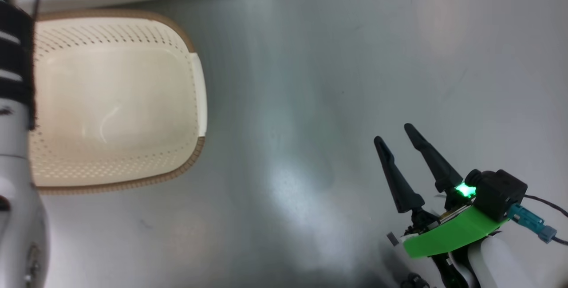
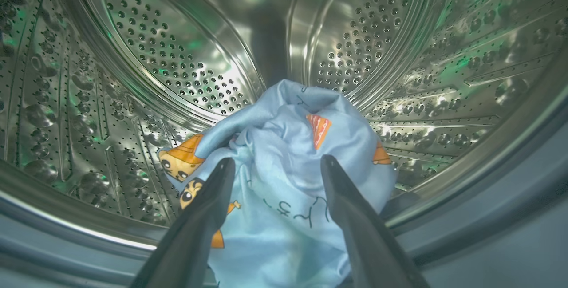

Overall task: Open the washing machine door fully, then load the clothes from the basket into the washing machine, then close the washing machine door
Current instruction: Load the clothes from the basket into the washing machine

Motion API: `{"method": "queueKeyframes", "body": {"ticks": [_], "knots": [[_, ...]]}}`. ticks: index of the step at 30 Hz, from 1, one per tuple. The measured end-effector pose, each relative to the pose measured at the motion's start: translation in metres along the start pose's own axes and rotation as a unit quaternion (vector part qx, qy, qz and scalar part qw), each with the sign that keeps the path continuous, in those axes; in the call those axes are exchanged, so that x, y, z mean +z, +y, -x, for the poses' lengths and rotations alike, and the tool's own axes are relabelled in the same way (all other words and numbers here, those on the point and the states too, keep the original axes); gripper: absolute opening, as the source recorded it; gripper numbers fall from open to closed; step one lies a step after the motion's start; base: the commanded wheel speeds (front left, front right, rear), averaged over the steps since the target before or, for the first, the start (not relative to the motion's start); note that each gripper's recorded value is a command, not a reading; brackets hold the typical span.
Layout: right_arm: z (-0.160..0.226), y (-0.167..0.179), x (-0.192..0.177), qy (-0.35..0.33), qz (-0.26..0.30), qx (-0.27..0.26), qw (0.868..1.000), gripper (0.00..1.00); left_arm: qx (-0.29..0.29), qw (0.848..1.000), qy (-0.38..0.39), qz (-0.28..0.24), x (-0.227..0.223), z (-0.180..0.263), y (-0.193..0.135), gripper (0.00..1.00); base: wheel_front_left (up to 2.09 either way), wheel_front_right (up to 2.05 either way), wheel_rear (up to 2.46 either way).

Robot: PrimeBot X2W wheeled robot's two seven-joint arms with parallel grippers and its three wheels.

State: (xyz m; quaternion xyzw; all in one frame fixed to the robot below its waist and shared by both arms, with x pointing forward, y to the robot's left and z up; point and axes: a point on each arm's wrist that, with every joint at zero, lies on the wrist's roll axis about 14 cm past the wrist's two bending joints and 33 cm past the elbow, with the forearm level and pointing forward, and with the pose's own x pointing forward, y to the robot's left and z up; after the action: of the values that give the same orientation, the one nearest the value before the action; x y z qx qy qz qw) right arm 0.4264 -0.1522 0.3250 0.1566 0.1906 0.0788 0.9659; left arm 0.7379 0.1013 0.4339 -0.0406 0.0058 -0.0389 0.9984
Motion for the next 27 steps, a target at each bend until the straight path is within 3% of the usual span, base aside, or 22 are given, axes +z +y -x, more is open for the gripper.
{"method": "queueKeyframes", "body": {"ticks": [10,15,27], "knots": [[0.001,0.015,0.040,-0.052,0.013,0.021,0.998,1.00,-0.020,0.999,-0.007,0.039,0.025,0.047,-0.010,1.00,0.00,0.00,0.00],[0.013,0.032,0.065,-0.086,0.013,0.035,0.996,1.00,-0.018,0.999,-0.004,0.043,0.028,0.098,-0.001,1.00,0.00,0.00,0.00],[0.062,0.066,0.092,-0.131,0.014,0.057,0.990,1.00,0.003,0.996,-0.071,0.051,0.083,0.213,0.022,1.00,0.00,0.00,0.00]]}}
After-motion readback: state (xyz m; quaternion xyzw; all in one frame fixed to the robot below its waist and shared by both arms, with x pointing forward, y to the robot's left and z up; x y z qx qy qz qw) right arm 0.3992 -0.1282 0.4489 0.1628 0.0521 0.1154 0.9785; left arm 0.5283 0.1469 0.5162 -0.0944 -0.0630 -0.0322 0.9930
